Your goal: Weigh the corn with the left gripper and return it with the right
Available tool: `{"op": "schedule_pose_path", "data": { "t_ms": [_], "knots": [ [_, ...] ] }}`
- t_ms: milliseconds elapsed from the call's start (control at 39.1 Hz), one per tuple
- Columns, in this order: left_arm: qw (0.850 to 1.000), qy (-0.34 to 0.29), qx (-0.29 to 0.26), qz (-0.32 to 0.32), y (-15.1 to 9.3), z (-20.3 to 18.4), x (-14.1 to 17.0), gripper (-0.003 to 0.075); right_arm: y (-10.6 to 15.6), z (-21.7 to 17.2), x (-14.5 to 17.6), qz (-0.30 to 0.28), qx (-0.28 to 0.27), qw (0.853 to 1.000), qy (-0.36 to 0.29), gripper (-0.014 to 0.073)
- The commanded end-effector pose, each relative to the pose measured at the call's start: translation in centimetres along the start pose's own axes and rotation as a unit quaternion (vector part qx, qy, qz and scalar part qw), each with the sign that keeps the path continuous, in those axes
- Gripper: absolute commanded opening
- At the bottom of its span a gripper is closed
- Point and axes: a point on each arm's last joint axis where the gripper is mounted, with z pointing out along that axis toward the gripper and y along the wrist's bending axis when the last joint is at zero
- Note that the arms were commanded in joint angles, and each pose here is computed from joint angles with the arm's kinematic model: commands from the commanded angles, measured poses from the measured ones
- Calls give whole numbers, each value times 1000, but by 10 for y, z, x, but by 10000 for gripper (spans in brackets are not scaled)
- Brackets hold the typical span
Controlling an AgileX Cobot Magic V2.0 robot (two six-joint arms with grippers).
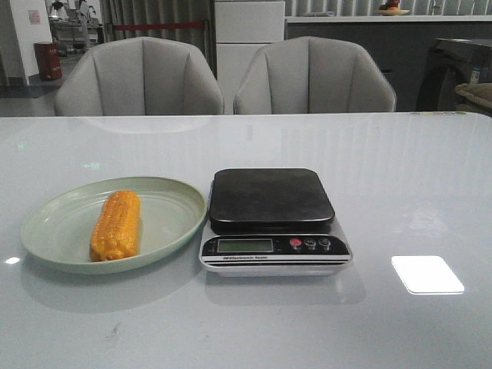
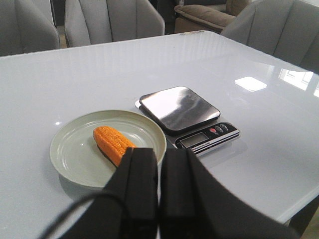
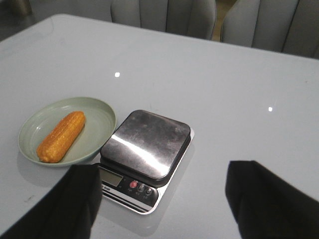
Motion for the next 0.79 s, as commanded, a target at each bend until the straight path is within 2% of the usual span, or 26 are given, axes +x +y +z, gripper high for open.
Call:
{"op": "schedule_pose_path", "data": {
  "t_ms": [0, 230, 460, 536, 613, 664, 690, 766],
  "knots": [
    [999, -43, 4, -3, -1, -3, -14, 113, -2, -17, 7, -3, 7, 996, -90, 609],
    [999, -43, 4, -3, -1, -3, -14, 113, -7, -32, 55, -3, 18, 978, -208, 609],
    [999, -43, 4, -3, -1, -3, -14, 113, -10, -26, 71, -2, 25, 974, -224, 598],
    [999, -43, 4, -3, -1, -3, -14, 113, -10, -26, 72, -2, 24, 976, -218, 511],
    [999, -43, 4, -3, -1, -3, -14, 113, -10, -25, 73, -2, 24, 977, -211, 312],
    [999, -43, 4, -3, -1, -3, -14, 113, -10, -25, 74, -2, 23, 978, -206, 131],
    [999, -43, 4, -3, -1, -3, -14, 113, -10, -25, 74, -1, 23, 979, -205, 126],
    [999, -43, 4, -3, -1, -3, -14, 113, -10, -25, 75, -1, 23, 979, -200, 182]
  ]
}}
